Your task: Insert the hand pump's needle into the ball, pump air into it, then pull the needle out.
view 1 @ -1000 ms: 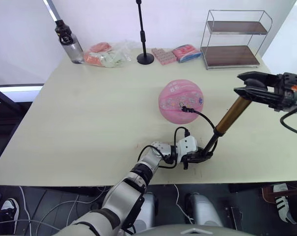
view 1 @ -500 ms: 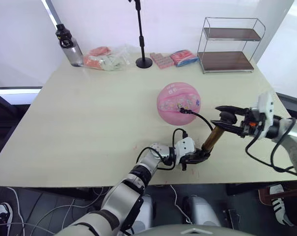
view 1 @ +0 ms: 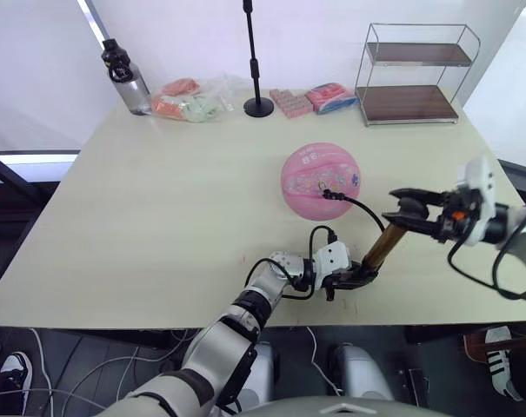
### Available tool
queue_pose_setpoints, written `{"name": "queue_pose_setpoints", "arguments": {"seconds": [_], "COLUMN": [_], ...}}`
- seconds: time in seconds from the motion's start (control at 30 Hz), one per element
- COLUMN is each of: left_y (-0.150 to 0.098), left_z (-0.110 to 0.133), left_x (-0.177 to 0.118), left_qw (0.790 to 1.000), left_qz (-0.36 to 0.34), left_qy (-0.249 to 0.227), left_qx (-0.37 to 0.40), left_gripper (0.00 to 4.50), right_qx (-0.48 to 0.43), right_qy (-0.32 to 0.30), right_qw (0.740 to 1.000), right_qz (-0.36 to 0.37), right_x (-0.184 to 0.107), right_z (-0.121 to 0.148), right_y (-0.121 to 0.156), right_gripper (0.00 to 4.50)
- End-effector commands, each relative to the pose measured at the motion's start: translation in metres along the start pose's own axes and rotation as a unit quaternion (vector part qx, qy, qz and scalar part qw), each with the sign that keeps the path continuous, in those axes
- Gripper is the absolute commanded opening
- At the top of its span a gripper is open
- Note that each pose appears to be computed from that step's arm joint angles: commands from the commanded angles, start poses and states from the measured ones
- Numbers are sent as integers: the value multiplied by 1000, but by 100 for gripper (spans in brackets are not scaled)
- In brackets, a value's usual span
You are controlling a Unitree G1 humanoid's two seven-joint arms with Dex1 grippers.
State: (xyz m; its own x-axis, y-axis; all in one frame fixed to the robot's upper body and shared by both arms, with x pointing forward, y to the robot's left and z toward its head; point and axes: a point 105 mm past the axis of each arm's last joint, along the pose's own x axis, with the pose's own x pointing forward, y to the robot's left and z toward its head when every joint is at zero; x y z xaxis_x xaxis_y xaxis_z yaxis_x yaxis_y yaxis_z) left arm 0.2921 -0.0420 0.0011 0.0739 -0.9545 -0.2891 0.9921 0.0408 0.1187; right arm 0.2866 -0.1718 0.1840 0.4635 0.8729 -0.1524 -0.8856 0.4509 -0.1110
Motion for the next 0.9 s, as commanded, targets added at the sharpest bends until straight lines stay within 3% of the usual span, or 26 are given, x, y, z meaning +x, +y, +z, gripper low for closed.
{"name": "queue_pose_setpoints", "arguments": {"seconds": [0.03, 0.2, 0.4, 0.9], "left_y": [-18, -20, -20, -19], "left_z": [-47, -48, -47, -47], "left_x": [-14, -14, -14, -14], "left_qw": [995, 995, 995, 996], "left_qz": [-16, -20, -23, -16], "left_qy": [83, 84, 84, 81], "left_qx": [-43, -43, -42, -45], "left_gripper": [110, 110, 110, 110], "right_qx": [-42, -63, -60, -55], "right_qy": [-64, -86, -100, -35], "right_qw": [997, 994, 993, 998], "right_qz": [17, 0, 1, 2], "right_x": [-19, -40, -46, -6], "right_z": [66, 112, 135, 19], "right_y": [3, -2, 1, 19], "right_gripper": [194, 194, 194, 190]}}
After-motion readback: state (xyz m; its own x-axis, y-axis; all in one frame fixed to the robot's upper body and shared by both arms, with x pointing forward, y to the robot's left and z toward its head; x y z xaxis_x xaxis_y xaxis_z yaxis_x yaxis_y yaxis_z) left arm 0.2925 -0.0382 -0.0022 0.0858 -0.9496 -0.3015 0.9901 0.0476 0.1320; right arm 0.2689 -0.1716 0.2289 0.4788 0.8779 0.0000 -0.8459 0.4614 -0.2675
